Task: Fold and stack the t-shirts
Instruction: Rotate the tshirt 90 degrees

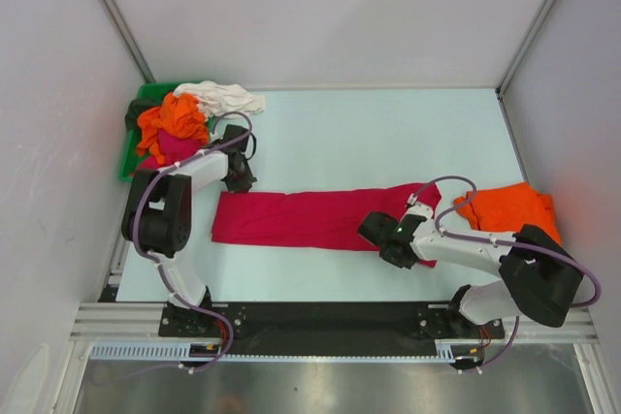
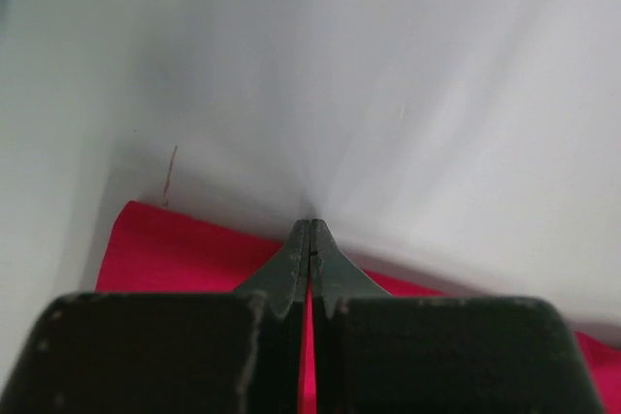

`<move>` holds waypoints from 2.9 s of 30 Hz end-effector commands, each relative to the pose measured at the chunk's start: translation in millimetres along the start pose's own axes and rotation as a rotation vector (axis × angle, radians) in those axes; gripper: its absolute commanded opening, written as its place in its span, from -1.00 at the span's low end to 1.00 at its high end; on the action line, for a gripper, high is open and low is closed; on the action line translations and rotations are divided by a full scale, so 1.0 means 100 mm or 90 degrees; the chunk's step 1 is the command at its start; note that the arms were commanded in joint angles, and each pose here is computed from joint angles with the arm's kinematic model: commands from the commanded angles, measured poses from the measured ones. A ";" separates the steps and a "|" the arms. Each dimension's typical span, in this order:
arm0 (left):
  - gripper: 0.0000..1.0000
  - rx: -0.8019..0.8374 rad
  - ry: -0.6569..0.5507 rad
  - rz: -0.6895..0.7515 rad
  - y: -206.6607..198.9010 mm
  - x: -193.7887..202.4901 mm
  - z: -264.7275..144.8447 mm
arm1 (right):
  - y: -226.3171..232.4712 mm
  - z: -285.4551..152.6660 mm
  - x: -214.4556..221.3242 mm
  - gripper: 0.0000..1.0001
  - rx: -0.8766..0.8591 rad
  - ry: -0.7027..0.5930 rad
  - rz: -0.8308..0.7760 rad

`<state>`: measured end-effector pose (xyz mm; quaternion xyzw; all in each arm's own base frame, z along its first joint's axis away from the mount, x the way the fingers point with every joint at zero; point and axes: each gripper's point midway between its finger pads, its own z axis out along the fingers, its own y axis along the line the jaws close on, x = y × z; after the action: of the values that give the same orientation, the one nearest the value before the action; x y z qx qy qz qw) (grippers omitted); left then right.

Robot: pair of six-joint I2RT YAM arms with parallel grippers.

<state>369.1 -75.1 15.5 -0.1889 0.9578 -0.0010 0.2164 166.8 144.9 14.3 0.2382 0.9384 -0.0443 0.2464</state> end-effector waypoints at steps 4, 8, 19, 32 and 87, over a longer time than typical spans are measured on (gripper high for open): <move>-0.99 -0.008 0.030 0.014 0.11 0.24 -0.11 | -0.20 0.09 -0.29 -1.00 0.033 -0.033 0.029; -1.00 -0.016 0.035 0.025 0.16 0.33 -0.15 | -0.24 0.16 -0.47 -1.00 0.042 -0.039 0.037; -1.00 -0.034 0.058 0.064 0.21 0.57 -0.26 | -0.02 0.45 -0.71 -1.00 0.046 -0.020 0.006; -1.00 0.004 0.062 0.109 0.11 0.91 -0.66 | 0.52 0.86 -1.50 -1.00 0.015 -0.021 0.027; -1.00 0.250 0.205 0.410 -1.82 2.48 -0.85 | 2.70 1.45 -2.16 -1.00 -0.284 0.086 -0.157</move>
<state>195.6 -295.3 16.8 0.1542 0.9816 -0.0754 0.0836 544.0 254.6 24.9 0.0895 0.9471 0.1505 0.2691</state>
